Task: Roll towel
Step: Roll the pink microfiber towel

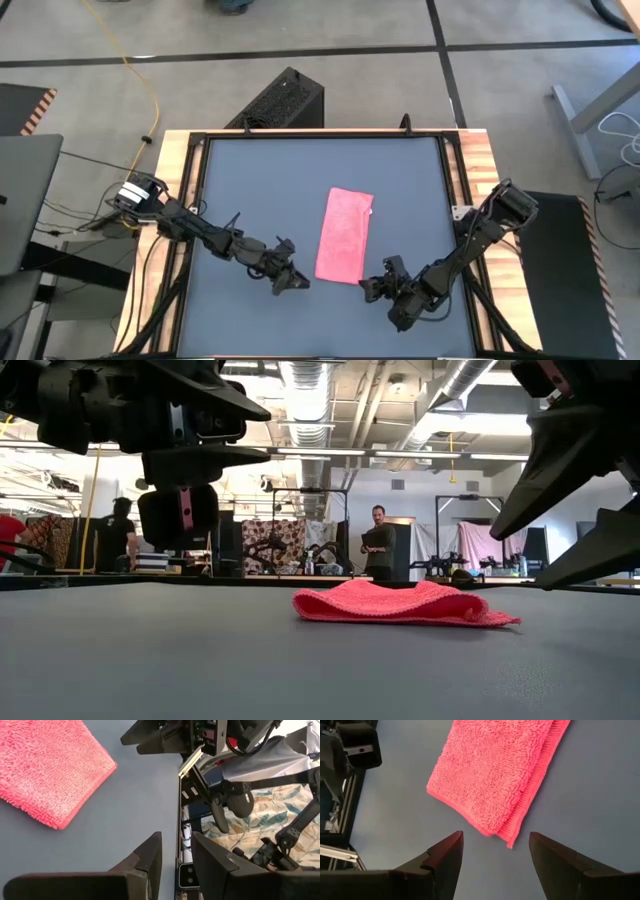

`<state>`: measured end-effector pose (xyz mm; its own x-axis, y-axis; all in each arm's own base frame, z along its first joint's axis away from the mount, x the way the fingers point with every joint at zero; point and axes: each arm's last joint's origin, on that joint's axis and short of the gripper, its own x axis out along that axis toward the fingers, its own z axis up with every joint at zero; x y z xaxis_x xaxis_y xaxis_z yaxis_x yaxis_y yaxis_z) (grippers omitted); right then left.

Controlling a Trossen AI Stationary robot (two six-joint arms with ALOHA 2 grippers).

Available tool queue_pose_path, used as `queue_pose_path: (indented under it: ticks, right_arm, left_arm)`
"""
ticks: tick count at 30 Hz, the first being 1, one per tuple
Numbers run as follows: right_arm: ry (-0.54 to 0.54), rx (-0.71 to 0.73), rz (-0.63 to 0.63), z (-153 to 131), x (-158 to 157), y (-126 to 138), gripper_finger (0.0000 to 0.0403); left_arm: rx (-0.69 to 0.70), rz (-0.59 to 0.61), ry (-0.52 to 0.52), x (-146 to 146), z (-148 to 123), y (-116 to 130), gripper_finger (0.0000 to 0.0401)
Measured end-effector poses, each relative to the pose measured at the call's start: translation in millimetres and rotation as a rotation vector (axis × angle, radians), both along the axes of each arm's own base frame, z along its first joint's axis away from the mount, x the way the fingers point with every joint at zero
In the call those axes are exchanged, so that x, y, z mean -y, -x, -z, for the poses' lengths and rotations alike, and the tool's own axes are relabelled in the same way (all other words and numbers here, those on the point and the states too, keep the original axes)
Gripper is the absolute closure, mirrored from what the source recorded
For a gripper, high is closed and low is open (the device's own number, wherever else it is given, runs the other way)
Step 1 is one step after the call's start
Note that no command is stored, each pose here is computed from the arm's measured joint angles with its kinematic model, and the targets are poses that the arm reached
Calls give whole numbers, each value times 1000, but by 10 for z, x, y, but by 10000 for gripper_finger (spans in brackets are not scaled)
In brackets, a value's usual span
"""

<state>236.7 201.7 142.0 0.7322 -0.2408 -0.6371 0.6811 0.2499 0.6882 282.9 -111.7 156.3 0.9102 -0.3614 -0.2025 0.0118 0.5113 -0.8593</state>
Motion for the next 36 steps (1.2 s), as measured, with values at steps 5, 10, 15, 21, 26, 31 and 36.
queue_pose_path:
  ticks: [5,10,15,21,26,31,36]
  right_arm:
    - [-1,-3,2,33,-8,-8,148]
    - [-49,-3,19,197,-61,-58,148]
    - [-69,25,24,233,-78,-106,148]
    - [-58,39,32,217,-5,-195,148]
    - [-34,59,32,194,79,-299,148]
    - [-20,68,26,181,121,-352,148]
    - [-37,50,3,187,101,-338,148]
  left_arm:
    - [1,-10,7,-3,-3,-2,309]
    - [5,-11,13,-2,-9,-4,309]
    - [14,-11,20,-1,-19,-5,309]
    - [13,-10,20,-2,-19,-6,309]
    - [11,-9,15,-2,-15,-5,309]
    - [12,-5,13,-1,-16,-5,309]
    - [12,0,13,0,-15,-4,309]
